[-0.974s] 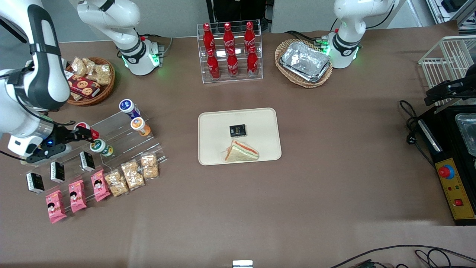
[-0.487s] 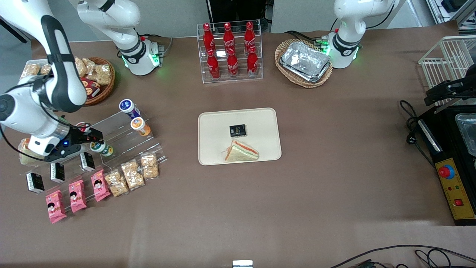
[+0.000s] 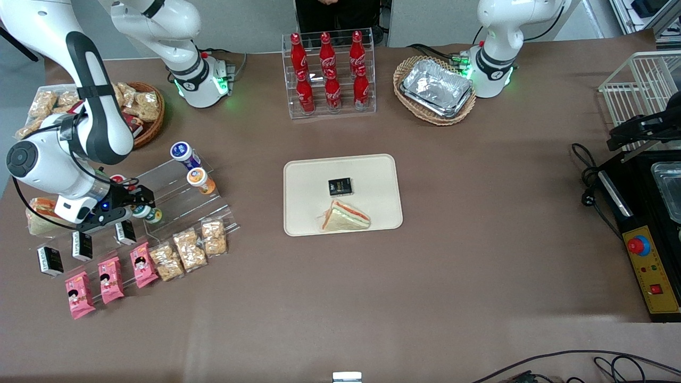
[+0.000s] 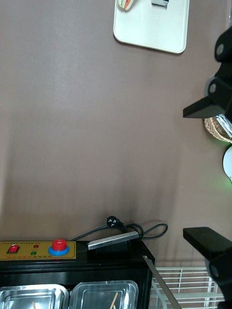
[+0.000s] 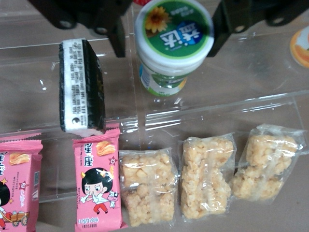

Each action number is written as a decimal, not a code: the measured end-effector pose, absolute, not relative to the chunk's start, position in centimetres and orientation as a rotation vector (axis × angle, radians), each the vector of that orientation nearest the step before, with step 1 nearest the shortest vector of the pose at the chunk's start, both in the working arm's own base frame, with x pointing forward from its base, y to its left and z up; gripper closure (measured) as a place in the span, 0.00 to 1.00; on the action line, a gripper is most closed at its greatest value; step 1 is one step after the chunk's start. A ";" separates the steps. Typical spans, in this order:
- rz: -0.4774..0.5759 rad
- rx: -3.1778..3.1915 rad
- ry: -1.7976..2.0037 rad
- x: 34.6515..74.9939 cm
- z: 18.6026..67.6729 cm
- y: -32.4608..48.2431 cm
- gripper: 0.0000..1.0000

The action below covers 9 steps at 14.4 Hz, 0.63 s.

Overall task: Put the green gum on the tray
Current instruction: 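Close the right gripper on the green gum bottle and lift it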

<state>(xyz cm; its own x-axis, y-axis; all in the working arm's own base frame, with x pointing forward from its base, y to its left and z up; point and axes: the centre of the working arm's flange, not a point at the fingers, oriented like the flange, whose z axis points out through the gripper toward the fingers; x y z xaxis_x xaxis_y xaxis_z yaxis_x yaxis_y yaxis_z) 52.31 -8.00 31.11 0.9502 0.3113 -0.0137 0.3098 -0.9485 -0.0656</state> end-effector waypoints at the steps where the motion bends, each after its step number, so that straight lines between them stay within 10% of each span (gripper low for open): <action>1: 0.035 -3.040 -0.485 52.3 31.1 -8.0 0.35; 9: 0.018 -3.027 -0.475 54.0 34.3 -8.0 0.41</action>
<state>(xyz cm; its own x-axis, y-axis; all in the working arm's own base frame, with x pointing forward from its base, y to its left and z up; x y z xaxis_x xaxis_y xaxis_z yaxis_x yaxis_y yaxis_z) 54.02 -8.03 34.31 0.9519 0.3065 0.0004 0.3056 -0.9489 -0.0786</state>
